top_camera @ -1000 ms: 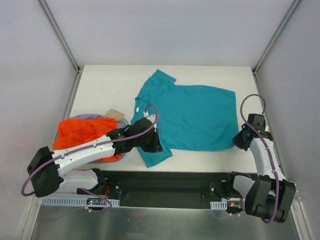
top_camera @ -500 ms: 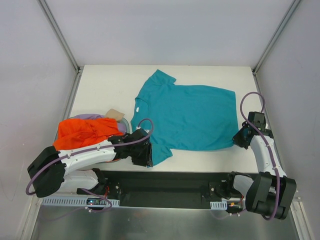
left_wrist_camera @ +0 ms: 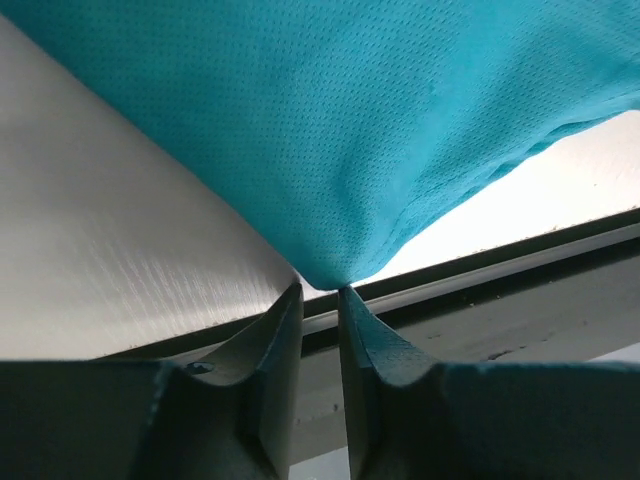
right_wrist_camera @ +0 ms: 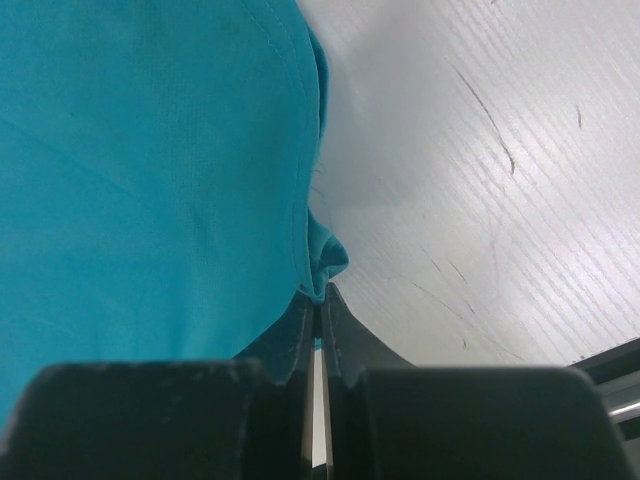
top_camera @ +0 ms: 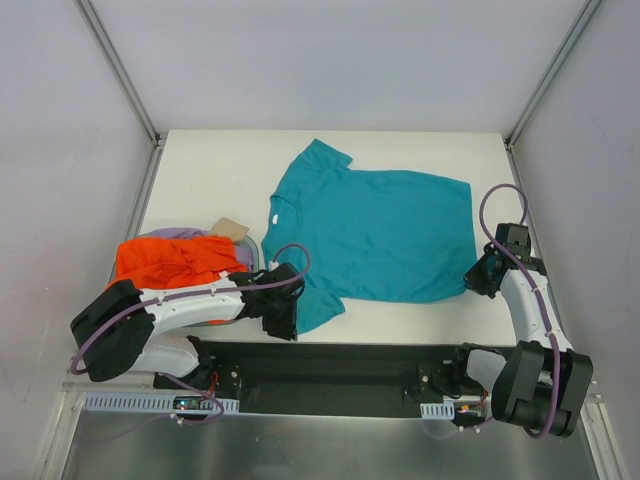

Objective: Fold and stack the t-shirts
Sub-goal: Grap the side of the flattened tshirt closest away from the robot with both arms, then fold the flattened tshirt in 1/3 of the way

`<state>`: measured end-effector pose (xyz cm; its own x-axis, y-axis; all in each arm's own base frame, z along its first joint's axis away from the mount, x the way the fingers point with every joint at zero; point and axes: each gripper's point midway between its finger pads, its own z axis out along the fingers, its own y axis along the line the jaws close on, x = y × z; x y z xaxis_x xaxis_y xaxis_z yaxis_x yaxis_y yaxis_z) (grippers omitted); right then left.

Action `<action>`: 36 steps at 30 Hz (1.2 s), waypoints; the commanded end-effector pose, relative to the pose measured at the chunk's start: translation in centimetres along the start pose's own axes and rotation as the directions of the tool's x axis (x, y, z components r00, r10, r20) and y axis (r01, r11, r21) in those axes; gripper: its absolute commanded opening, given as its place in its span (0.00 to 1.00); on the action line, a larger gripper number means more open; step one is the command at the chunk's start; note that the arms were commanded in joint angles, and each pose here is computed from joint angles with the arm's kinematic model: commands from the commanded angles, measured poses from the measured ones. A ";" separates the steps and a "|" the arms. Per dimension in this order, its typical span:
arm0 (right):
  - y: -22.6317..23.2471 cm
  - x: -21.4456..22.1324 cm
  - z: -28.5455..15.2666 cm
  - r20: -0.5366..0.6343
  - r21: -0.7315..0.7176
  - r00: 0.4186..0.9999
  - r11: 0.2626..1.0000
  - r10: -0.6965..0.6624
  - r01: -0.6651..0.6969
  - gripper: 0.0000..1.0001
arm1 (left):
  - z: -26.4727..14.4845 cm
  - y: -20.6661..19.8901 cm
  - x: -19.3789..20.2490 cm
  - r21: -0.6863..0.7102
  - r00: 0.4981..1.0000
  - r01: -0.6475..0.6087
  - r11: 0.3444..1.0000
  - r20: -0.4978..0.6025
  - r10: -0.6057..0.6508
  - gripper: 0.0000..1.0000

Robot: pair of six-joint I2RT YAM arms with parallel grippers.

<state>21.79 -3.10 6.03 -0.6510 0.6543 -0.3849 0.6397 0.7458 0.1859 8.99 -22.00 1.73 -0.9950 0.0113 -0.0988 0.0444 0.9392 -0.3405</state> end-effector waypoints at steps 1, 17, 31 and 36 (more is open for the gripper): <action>0.2 -0.2 -0.2 0.004 -0.006 1.000 1.000 -0.016 0.016 0.01 | 0.4 -0.4 -0.6 -0.032 1.000 0.000 0.999 0.014 0.001 0.18; 0.3 -0.1 -0.1 -0.005 -0.013 1.000 1.000 -0.024 0.024 0.01 | 0.9 -1.6 -2.5 -0.038 0.997 -0.049 0.998 0.059 0.052 0.00; 1.3 -0.3 -1.4 0.011 -0.076 0.999 0.996 -0.046 0.047 0.01 | -3.1 -3.9 -7.9 -0.011 0.941 -0.107 0.994 0.322 0.105 0.00; 1.7 -0.9 -2.1 0.026 -0.091 0.998 0.994 -0.055 0.057 0.01 | -4.5 -5.0 -11.7 -0.049 0.897 -0.128 0.991 0.420 0.137 0.00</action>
<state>21.88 -2.42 6.54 -0.6734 0.6305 -0.3860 0.5976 0.7716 0.2179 15.95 -24.78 6.09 -0.9183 0.0054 -0.3959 0.1419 0.9380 -0.3164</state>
